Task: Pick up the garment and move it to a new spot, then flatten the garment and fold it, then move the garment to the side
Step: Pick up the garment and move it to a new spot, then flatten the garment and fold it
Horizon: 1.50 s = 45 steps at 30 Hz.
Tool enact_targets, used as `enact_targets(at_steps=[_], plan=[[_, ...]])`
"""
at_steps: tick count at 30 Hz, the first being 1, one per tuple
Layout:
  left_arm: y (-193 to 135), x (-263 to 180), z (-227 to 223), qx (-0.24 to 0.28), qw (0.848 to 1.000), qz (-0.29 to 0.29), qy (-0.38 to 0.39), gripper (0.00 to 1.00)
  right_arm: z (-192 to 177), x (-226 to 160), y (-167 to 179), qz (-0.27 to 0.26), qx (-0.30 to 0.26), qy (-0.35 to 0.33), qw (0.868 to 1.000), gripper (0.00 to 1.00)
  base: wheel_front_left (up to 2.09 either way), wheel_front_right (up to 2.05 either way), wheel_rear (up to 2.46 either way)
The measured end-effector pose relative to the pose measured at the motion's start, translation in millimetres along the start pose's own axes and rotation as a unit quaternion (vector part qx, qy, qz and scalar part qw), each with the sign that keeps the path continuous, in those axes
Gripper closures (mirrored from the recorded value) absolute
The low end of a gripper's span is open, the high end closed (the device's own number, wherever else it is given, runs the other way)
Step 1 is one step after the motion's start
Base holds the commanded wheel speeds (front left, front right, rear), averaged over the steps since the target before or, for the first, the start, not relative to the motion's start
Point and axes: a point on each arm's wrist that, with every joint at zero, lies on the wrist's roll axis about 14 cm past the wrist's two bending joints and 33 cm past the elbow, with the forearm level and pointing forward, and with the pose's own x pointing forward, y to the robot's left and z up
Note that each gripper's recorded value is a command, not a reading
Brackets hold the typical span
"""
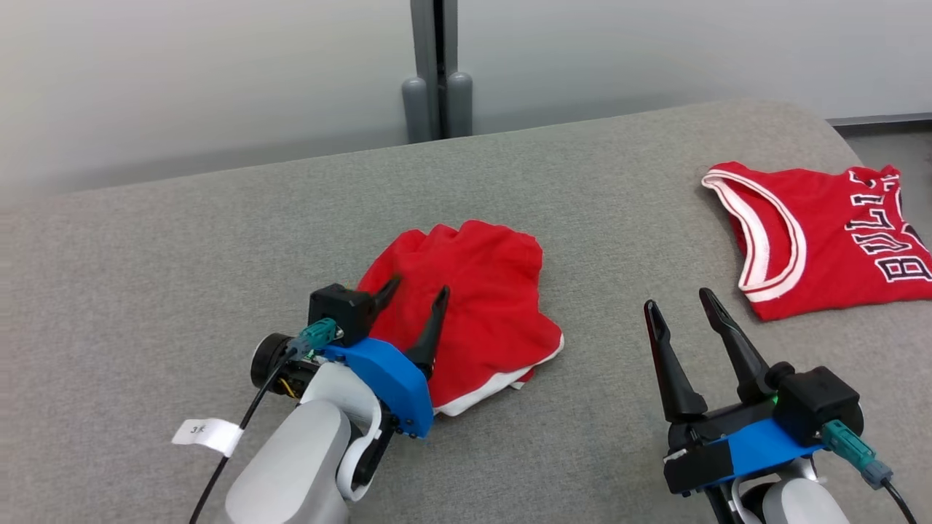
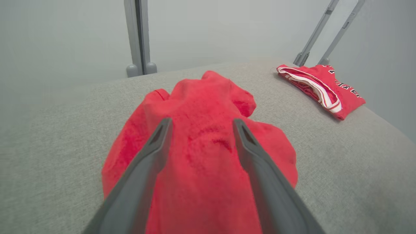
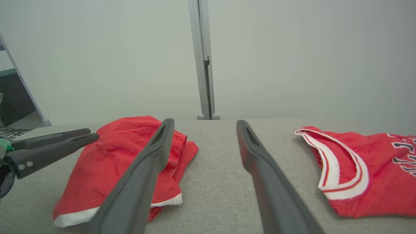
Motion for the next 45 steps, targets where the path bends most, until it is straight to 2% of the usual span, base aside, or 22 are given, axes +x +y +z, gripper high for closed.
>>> enact_targets(at_steps=[7,14,23,29,35,45], plan=[[22.0,-28.7,46.6,-0.028,0.992,0.029,-0.119,0.00,1.9,8.7,16.6,0.025,0.005,-0.004,1.000,0.00,0.00,0.00,0.00],[70.6,-77.4,61.9,-0.049,0.973,0.112,-0.197,0.00,0.8,14.8,28.6,0.042,0.012,-0.003,0.999,0.00,0.00,0.00,0.00],[115.7,-134.6,52.6,-0.027,0.953,0.215,-0.214,0.00,-4.9,14.5,21.1,0.030,0.017,0.008,0.999,0.00,0.00,0.00,0.00],[128.3,-159.3,35.4,-0.023,0.946,0.253,-0.201,0.00,-14.5,6.1,9.2,0.011,0.022,0.025,0.999,0.00,0.00,0.00,0.00],[132.8,-171.8,15.8,-0.021,0.946,0.269,-0.177,0.00,-21.9,-3.5,-2.7,-0.009,0.029,0.037,0.999,0.00,0.00,0.00,0.00],[135.8,-175.9,7.9,-0.023,0.946,0.278,-0.168,0.00,-25.1,-9.2,-10.1,-0.022,0.032,0.043,0.998,0.00,0.00,0.00,0.00]])
